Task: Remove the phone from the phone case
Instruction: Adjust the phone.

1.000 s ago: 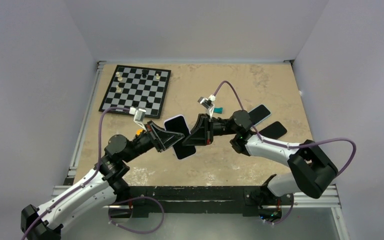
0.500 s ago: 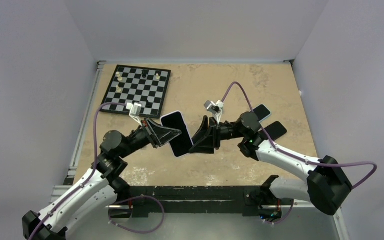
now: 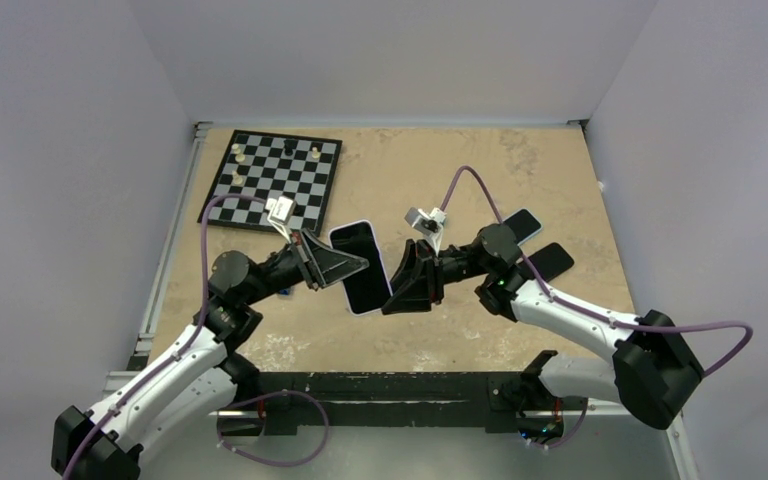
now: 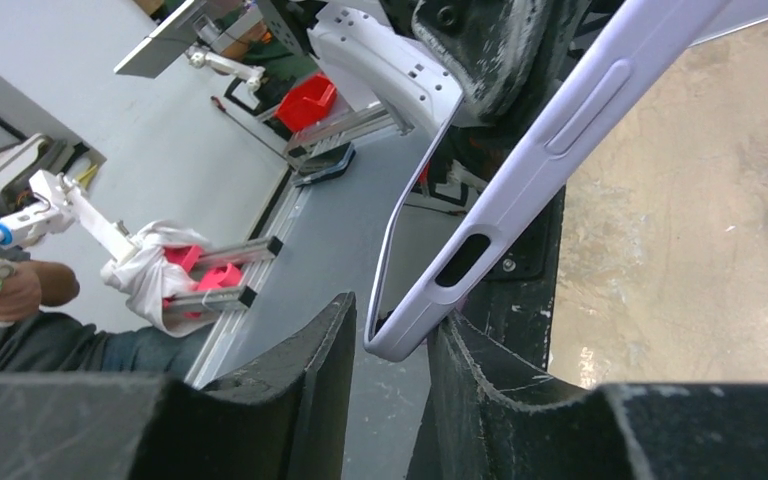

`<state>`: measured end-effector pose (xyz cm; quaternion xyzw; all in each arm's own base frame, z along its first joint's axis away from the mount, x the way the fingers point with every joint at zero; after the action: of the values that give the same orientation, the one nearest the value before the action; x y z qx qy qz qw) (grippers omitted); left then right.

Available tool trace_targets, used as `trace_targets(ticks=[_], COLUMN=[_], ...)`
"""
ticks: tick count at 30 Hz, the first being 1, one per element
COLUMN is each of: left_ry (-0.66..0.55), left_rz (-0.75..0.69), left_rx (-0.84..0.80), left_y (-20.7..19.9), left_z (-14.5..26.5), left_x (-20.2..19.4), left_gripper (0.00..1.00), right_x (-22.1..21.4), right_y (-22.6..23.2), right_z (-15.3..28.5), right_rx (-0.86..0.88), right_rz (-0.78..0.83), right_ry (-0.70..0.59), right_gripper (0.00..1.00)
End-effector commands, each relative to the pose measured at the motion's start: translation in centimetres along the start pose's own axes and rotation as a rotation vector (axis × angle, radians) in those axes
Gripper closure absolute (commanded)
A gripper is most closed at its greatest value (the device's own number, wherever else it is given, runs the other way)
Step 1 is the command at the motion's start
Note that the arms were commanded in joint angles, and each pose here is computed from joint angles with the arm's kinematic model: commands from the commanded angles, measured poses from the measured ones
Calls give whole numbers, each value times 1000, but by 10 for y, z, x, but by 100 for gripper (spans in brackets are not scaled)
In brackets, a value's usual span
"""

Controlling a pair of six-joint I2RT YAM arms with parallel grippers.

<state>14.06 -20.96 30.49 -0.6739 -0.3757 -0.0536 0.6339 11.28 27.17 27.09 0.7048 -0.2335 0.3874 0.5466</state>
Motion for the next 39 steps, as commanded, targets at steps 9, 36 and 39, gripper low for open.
trace_targets(ticks=[9,36,39], left_ry=[-25,19,3], left_rz=[-35,292,284], left_rx=[-165,-262,-258], left_y=[-44,-54,-55], left_z=[-1,1,3], left_x=[20,17,18], left_gripper=[100,100,100], right_x=[9,109,119], right_y=[12,-4,-19], right_z=[-4,-45,-36], right_rx=[94,-167,-347], right_rz=[171,753,696], right_ry=[40,-139,-225], right_gripper=[96,100,100])
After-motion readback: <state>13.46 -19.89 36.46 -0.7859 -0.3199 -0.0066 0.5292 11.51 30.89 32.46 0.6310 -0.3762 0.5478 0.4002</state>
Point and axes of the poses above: each gripper's point midway between its finger pads, its own z axis back along the fingers, its own y axis along the line the jaws close on, x = y × z, the point moved 5 cm from there along z, back along the fingers, and after that the axes turned 3 degrees about -z, right-handed, at the moved point
